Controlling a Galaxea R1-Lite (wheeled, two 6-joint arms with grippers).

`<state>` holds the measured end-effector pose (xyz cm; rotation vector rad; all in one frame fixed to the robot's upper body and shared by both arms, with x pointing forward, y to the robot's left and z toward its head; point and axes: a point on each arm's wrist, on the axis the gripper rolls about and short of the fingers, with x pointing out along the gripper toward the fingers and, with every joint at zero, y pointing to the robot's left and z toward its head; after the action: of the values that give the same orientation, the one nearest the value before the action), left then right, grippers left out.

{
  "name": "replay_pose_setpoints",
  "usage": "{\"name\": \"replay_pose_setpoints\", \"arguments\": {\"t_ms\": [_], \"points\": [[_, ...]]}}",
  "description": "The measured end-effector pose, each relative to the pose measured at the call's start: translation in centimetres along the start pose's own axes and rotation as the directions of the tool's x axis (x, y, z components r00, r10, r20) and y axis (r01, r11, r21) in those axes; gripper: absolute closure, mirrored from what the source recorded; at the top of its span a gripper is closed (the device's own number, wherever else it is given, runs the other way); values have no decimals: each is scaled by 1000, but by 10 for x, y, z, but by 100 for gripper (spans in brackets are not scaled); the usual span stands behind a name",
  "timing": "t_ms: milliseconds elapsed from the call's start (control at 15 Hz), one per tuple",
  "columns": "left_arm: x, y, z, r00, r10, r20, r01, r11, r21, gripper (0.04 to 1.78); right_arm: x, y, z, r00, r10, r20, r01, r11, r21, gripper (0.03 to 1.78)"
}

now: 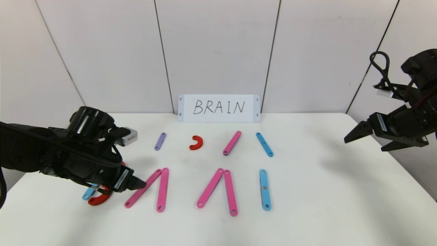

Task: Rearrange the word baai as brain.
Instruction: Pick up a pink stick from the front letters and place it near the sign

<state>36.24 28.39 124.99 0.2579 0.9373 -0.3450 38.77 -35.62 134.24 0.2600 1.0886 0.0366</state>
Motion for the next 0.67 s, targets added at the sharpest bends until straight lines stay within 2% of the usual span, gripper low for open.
{"name": "replay_pose_setpoints", "arguments": {"t_ms": [667], "points": [[15, -13, -2, 998, -31, -49, 33, 999, 35, 9, 0, -2, 1, 1000, -3, 6, 3, 1000, 5, 10]]}}
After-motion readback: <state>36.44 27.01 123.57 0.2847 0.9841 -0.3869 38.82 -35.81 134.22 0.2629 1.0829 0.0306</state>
